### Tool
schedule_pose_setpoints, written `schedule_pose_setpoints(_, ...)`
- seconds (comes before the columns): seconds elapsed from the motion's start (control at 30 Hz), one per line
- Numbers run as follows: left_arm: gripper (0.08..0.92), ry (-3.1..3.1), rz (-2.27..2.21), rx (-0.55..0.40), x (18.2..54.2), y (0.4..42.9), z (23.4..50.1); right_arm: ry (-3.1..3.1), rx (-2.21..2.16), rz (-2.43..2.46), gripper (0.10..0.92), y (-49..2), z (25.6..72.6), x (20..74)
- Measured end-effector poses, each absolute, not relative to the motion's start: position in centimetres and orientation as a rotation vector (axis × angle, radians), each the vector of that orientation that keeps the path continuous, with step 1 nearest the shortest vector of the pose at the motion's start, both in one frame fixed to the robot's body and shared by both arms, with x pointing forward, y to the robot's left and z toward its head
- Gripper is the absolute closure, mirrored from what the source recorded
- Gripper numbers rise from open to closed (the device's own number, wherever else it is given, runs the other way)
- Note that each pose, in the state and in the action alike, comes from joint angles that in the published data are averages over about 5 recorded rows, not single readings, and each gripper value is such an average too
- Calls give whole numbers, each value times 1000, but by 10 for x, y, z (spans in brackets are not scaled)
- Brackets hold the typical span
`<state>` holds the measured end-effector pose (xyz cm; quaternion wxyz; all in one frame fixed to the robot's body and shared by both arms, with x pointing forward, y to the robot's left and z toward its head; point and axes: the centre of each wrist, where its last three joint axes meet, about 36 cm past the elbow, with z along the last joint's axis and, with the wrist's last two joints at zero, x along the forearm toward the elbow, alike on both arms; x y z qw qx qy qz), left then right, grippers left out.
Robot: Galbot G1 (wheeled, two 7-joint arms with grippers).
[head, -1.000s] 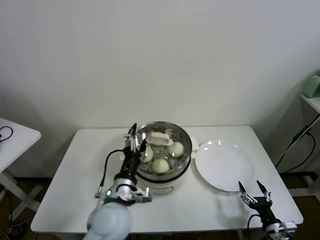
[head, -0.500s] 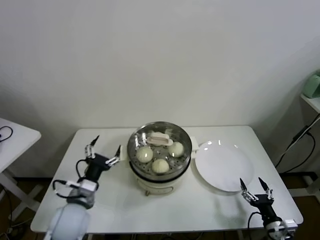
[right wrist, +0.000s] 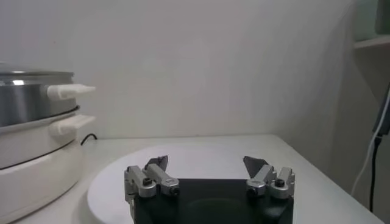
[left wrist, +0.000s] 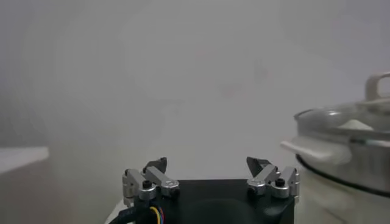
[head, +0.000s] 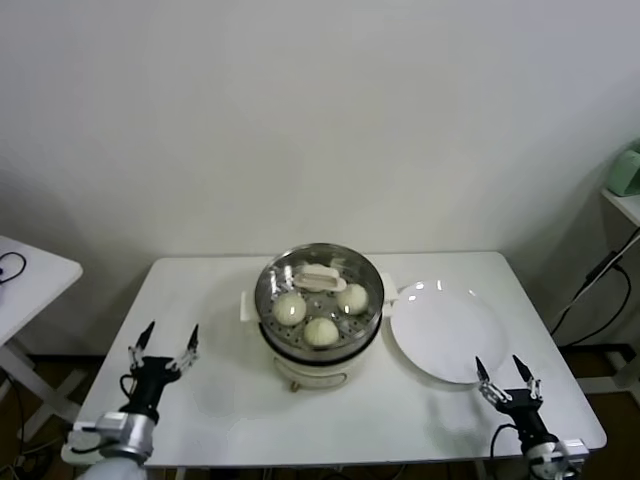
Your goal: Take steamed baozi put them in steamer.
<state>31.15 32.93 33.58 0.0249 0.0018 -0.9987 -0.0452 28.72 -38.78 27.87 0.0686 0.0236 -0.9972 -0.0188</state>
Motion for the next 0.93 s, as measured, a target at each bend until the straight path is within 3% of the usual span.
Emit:
schedule_pose_setpoints(0.4,177,-3079,-26,95,288,336,287,-2996,83,-59,200,-387,277,286)
schedule_pose_setpoints(0.93,177,-3068,-1,119,277,340,274,-2996,83,-58,200,-388,277,285)
